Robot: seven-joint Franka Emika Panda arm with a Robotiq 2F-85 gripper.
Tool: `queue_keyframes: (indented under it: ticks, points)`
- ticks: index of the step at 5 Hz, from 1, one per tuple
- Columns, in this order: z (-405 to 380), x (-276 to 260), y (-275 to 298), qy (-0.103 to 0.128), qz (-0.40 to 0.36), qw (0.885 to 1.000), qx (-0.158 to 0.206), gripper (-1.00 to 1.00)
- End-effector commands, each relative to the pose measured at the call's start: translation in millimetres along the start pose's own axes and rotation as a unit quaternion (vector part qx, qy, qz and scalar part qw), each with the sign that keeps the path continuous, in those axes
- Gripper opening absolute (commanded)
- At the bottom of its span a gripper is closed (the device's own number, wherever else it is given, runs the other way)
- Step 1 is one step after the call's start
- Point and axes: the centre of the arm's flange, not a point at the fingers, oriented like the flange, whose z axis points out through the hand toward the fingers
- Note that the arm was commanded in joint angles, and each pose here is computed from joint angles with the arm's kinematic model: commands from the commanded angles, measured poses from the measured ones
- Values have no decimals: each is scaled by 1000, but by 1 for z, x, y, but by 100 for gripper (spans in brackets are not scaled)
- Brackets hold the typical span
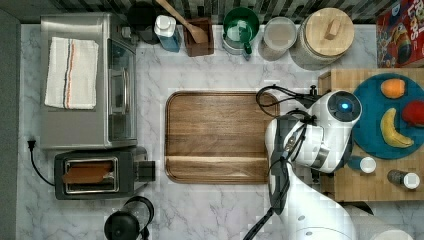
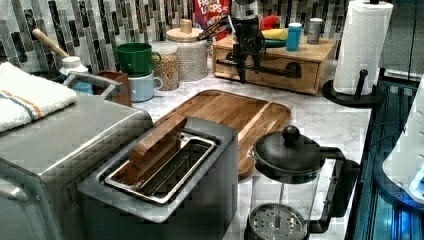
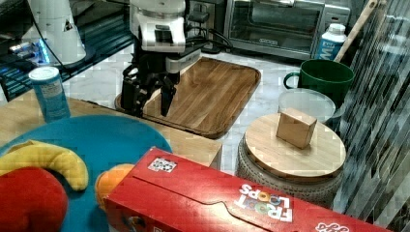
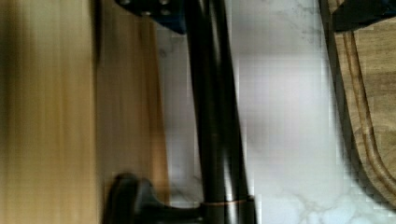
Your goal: Open the drawer.
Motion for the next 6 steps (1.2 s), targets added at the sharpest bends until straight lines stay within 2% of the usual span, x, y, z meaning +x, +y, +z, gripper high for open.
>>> queue_keyframes:
  ticks: [1,2,3,4,6]
  points:
    - [-55,33,-201,63,-136,988,-28,100]
    - [-59,27,-226,65,-128,989,-35,100]
    - [-65,22,-248,48,-123,991,-14,100]
    - [-65,18,-273,41,-112,993,-5,100]
    - [-64,13,-292,41,-104,994,-12,100]
